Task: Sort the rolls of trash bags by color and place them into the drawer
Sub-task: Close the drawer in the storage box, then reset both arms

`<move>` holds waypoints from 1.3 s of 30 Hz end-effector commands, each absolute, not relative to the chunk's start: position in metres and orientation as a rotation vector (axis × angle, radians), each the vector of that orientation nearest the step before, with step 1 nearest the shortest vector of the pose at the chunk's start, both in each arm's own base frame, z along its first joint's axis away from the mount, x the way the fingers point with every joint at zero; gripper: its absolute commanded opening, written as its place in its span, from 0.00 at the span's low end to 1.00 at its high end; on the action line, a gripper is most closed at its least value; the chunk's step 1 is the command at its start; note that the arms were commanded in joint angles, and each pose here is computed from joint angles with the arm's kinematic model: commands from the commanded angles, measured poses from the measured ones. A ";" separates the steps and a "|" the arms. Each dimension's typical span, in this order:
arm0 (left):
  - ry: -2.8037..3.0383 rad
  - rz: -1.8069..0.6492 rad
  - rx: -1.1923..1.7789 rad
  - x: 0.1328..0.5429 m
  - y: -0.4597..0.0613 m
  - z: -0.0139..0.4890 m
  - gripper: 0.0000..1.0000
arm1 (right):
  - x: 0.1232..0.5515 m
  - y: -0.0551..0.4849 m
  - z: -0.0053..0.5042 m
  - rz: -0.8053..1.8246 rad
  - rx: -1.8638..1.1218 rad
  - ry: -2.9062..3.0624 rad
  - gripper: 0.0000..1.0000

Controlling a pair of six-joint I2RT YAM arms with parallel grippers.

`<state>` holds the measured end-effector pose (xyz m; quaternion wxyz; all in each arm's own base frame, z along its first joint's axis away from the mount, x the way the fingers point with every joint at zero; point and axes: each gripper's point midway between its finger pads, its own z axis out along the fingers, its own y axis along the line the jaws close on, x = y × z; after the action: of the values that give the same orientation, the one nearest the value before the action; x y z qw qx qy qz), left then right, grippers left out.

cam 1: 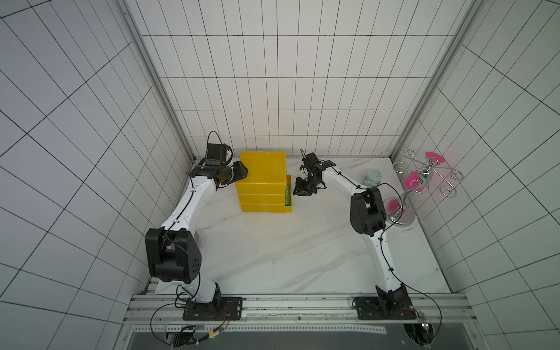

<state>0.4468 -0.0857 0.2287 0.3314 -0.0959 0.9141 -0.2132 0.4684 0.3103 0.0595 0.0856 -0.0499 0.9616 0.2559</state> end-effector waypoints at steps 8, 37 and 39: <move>2.558 -0.698 -0.156 0.426 -0.132 0.184 0.49 | 0.460 0.354 0.068 1.080 -0.140 2.851 0.30; 2.054 -0.477 -0.413 0.356 -0.041 0.272 0.83 | 0.345 0.182 0.184 0.357 -0.270 2.433 0.48; 1.988 -0.417 -0.429 0.348 -0.030 0.271 0.88 | 0.340 0.162 0.202 0.317 -0.189 2.330 0.51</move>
<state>0.3430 -0.0470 0.2554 0.4387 -0.1620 0.8603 -0.2029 0.3306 0.1865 0.1770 0.2919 -0.1019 0.9378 0.1580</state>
